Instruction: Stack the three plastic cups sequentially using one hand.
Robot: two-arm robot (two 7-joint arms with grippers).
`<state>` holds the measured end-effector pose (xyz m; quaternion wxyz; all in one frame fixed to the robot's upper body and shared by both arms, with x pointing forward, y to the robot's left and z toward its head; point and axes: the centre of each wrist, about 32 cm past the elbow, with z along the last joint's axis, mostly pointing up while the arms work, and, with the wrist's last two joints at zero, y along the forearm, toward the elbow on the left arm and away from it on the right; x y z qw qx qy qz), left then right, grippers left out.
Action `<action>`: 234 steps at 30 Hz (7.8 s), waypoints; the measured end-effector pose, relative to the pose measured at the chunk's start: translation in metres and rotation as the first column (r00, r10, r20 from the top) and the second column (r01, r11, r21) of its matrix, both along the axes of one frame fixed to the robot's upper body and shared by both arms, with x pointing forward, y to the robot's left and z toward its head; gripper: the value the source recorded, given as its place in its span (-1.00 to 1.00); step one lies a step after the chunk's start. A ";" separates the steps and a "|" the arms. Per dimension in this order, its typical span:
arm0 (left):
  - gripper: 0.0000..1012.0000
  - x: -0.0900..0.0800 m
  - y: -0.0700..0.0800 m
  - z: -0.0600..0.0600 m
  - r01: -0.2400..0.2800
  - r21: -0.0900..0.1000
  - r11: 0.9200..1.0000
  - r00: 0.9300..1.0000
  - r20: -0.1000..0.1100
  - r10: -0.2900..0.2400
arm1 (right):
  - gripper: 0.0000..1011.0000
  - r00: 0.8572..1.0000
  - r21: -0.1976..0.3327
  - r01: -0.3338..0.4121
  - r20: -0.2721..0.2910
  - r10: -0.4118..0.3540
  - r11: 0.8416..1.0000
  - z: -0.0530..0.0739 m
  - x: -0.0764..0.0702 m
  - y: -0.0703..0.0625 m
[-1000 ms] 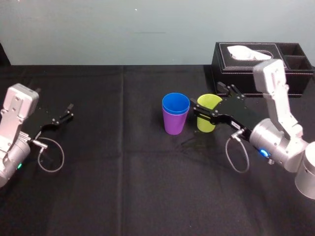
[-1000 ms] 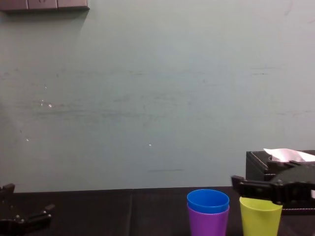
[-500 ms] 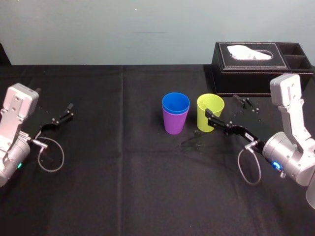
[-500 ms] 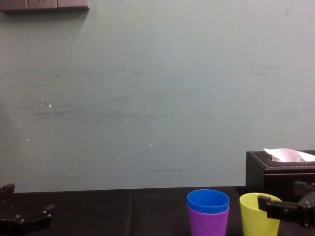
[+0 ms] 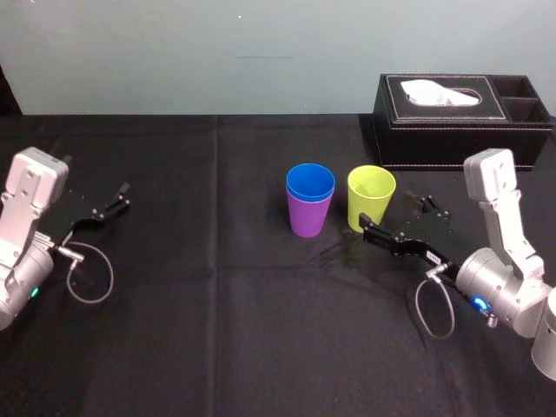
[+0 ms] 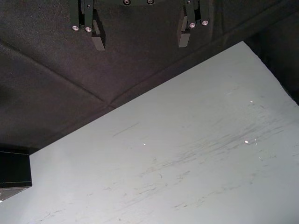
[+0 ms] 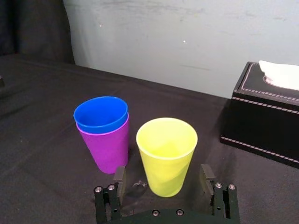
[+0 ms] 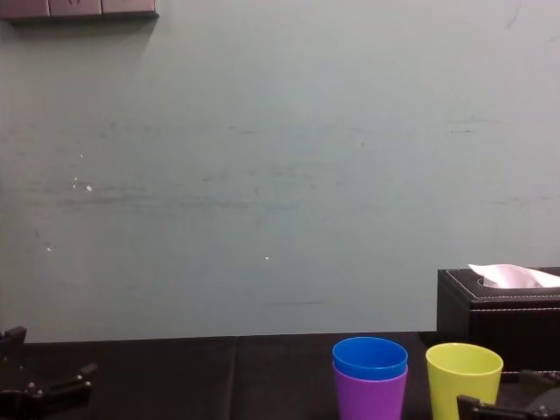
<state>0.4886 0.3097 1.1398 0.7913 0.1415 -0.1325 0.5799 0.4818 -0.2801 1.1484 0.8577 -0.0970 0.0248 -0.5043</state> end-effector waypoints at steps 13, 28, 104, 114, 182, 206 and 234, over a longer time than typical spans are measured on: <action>1.00 0.000 0.000 0.000 0.000 0.000 1.000 1.000 0.000 0.000 | 0.98 0.999 -0.005 -0.003 -0.034 0.003 1.000 -0.010 0.009 0.001; 1.00 0.000 0.000 0.000 0.000 0.000 1.000 1.000 0.000 0.000 | 0.98 0.998 -0.011 -0.016 -0.053 0.016 1.000 -0.018 0.026 0.006; 1.00 0.000 0.000 0.000 0.000 0.000 1.000 1.000 0.000 0.000 | 0.46 0.999 0.022 -0.043 -0.028 0.043 0.999 -0.010 0.052 0.011; 1.00 0.000 0.000 0.000 0.000 0.000 1.000 1.000 0.000 0.000 | 0.46 1.000 0.034 -0.009 0.016 0.009 0.999 0.011 0.032 0.012; 1.00 0.000 0.000 0.000 0.000 0.000 1.000 1.000 0.000 0.000 | 0.46 0.979 0.029 -0.185 0.089 0.181 0.982 0.061 0.050 0.067; 1.00 0.000 0.000 0.000 0.000 0.000 1.000 1.000 0.000 0.000 | 0.46 0.983 0.031 -0.178 0.055 0.176 0.984 0.051 0.058 0.065; 1.00 0.000 0.000 0.000 0.000 0.000 1.000 1.000 0.000 0.000 | 0.98 0.983 0.033 -0.178 0.052 0.176 0.984 0.050 0.058 0.065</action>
